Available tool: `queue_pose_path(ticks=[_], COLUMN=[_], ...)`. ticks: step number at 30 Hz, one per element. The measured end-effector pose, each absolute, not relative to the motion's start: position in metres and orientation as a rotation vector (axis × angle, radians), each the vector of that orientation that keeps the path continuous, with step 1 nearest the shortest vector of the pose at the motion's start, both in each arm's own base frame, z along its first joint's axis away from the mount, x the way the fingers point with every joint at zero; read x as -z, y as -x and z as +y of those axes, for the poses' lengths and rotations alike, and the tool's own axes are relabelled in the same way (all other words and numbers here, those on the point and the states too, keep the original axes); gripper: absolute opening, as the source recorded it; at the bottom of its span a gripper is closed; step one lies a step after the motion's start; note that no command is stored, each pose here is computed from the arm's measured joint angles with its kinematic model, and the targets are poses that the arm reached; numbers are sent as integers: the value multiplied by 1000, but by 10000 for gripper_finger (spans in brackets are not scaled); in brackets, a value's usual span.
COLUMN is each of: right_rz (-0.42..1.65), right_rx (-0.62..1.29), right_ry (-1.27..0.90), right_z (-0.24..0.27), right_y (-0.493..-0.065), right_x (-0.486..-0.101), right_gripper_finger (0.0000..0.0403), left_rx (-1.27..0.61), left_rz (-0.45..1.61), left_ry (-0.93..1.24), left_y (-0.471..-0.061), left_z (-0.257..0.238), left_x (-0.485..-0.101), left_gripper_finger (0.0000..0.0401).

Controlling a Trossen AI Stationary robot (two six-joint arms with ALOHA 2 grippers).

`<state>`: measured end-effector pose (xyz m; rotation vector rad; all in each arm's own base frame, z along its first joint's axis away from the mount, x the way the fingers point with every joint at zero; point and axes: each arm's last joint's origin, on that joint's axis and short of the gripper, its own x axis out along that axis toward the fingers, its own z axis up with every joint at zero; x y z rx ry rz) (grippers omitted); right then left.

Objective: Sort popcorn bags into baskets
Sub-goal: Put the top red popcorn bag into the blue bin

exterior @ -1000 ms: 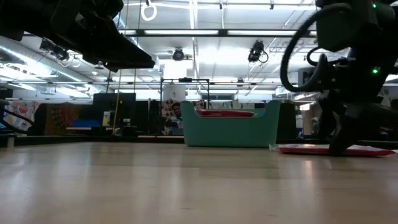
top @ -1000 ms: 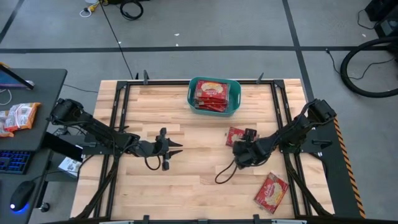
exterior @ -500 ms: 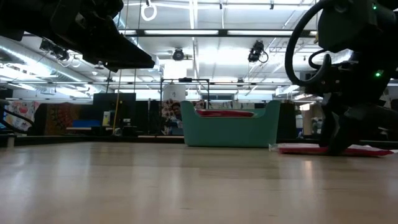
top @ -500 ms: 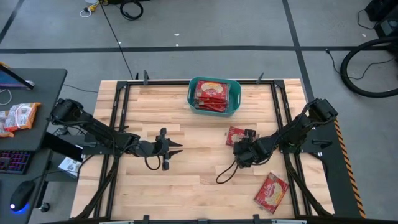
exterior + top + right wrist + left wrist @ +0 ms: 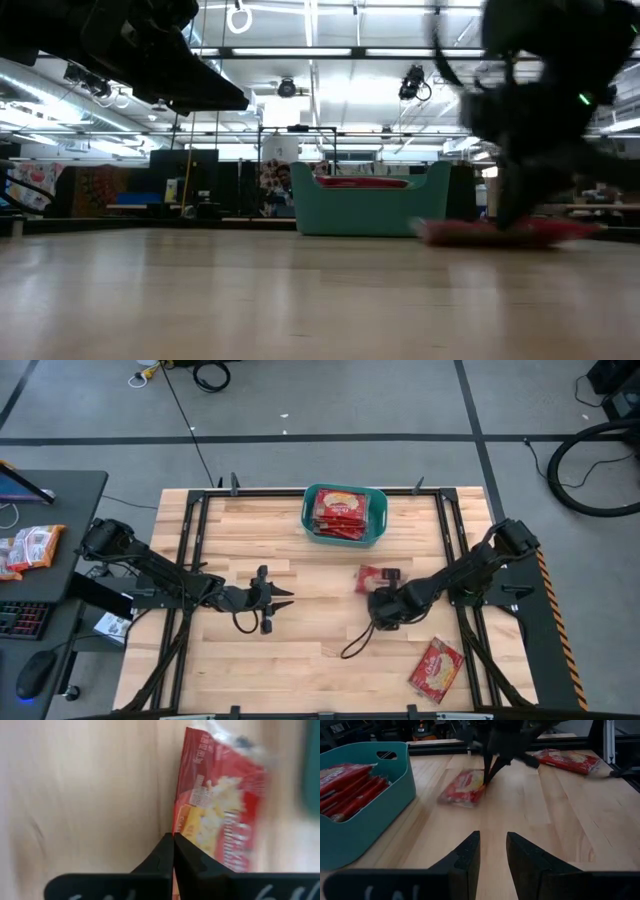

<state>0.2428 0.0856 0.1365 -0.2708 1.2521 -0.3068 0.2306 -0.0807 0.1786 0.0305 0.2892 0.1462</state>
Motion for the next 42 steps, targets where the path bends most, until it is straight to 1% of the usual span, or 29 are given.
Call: queue_pose_path(ticks=[6,12,19,27,33,38,42], right_rz=[1111,1019,965,965,1005,1008,1000], right_rx=[252,295,346,460,534,510,516], right_ry=[373,460,556,701,757,645,615], right_z=[96,92,71,29,-19,-62,-92], right_y=[-277,-300,-319,-334,-340,-339,-336], right_x=[-181,-224,-261,-293,-305,-304,-295], right_gripper_finger=[5,3,2,2,1,1,1], left_rx=[-147,-147,-147,-147,-147,-147,-148], left_rz=[290,290,290,292,293,294,302], left_ry=[-31,-30,-30,-31,-31,-31,-36], left_y=[-231,-231,-231,-230,-230,-230,-230], left_z=[-81,-81,-81,-81,-81,-81,-80], left_x=[-178,-178,-178,-178,-178,-178,-177], left_gripper_finger=[101,101,101,101,101,101,101])
